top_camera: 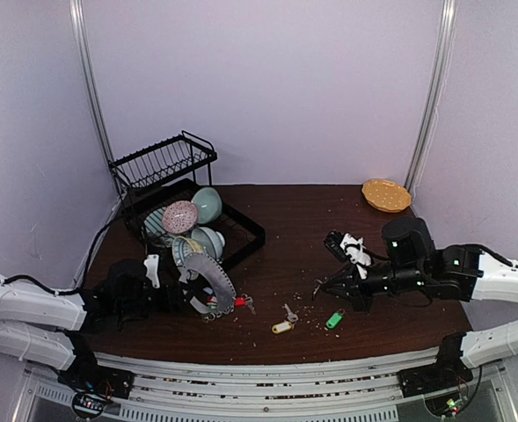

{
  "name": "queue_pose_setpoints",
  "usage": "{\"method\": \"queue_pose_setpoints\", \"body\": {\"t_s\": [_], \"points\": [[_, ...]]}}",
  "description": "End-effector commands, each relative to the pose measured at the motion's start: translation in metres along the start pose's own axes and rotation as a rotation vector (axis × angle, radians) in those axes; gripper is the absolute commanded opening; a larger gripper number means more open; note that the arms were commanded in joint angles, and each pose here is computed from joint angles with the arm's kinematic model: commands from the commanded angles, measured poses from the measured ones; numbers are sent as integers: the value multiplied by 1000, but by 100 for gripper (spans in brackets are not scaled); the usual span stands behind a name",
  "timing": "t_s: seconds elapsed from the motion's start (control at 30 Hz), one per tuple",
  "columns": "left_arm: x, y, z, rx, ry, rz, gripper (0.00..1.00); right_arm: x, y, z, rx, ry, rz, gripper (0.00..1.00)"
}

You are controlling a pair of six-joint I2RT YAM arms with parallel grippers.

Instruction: Put the keys on the keyring

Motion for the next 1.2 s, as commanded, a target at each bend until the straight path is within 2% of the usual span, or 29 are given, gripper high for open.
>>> {"method": "queue_pose_setpoints", "body": {"t_s": [0.0, 0.23, 0.33, 0.4, 0.5, 0.73, 0.93, 1.07, 1.17], "points": [[9, -14, -18, -8, 147, -80, 64, -2, -15, 4, -9, -12, -31, 0], [13, -13, -18, 2, 149, -67, 37, -1, -14, 3, -7, -10, -27, 0], [12, -13, -19, 7, 150, -65, 30, -1, -14, 3, -6, -9, -27, 0], [10, -13, -18, 6, 141, -60, 31, -1, -14, 3, -5, -10, -26, 0], [8, -10, -14, 4, 116, -43, 40, -1, -14, 4, -5, -13, -25, 0], [8, 4, -11, -53, 135, -27, 39, -1, -17, 5, -8, -18, -33, 0], [20, 5, -16, -52, 174, -6, 32, -1, -18, 5, -8, -17, -26, 0], [23, 3, -19, -42, 181, -4, 20, -3, -16, 4, -7, -8, -28, 0], [22, 1, -21, -32, 198, -6, 6, -2, -15, 4, -3, -7, -25, 0]]}}
Point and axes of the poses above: each gripper's point midway between its finger pads, its own x axis out along the fingers, its own z axis along the line the jaws close on, y = z × x, the point moved 7 cm from there along -x, back along the fingers, and after that the axes turned 13 degrees about x, right-handed, at the moved point
